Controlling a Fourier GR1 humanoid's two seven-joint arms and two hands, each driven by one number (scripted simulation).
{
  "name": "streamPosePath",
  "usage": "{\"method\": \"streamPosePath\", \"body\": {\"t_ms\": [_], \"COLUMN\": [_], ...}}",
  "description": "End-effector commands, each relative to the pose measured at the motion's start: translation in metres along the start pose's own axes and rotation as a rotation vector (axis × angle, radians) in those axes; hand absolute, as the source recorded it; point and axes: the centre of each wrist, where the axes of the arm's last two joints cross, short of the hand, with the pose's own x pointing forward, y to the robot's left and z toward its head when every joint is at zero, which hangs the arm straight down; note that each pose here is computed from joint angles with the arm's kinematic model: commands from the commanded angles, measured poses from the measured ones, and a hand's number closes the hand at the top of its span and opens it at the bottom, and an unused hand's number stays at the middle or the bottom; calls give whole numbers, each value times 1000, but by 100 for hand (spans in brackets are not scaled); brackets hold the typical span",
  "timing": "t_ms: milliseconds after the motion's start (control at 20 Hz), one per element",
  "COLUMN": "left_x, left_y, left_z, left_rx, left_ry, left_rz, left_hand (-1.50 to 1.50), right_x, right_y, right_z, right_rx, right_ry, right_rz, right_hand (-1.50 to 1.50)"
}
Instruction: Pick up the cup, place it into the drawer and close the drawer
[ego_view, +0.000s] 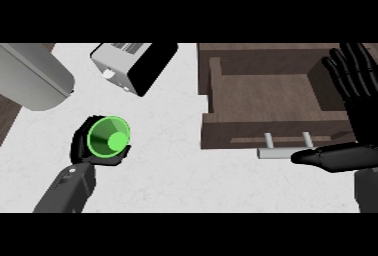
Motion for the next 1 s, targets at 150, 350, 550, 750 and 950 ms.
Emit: {"method": "streamPosePath", "body": {"t_ms": [150, 350, 550, 750, 950], "left_x": [14, 45, 83, 120, 152], "left_y": [-44, -82, -132, -176, -215], "left_z": [-49, -102, -150, -171, -192], "left_rx": [-61, -115, -218, -264, -280], "left_ry": [-174, -212, -227, -207, -188], "left_rz": [33, 47, 36, 54, 12], "left_hand": [150, 150, 150, 150, 150], "right_x": [5, -12, -6, -7, -5], "right_y": [-5, 3, -15, -12, -13], "right_z": [3, 7, 8, 2, -7], "right_rx": [-8, -27, -19, -32, -42], "right_ry": [25, 19, 16, 30, 14], "right_rz": [2, 13, 35, 20, 10], "right_hand": [-150, -150, -150, -150, -150]}}
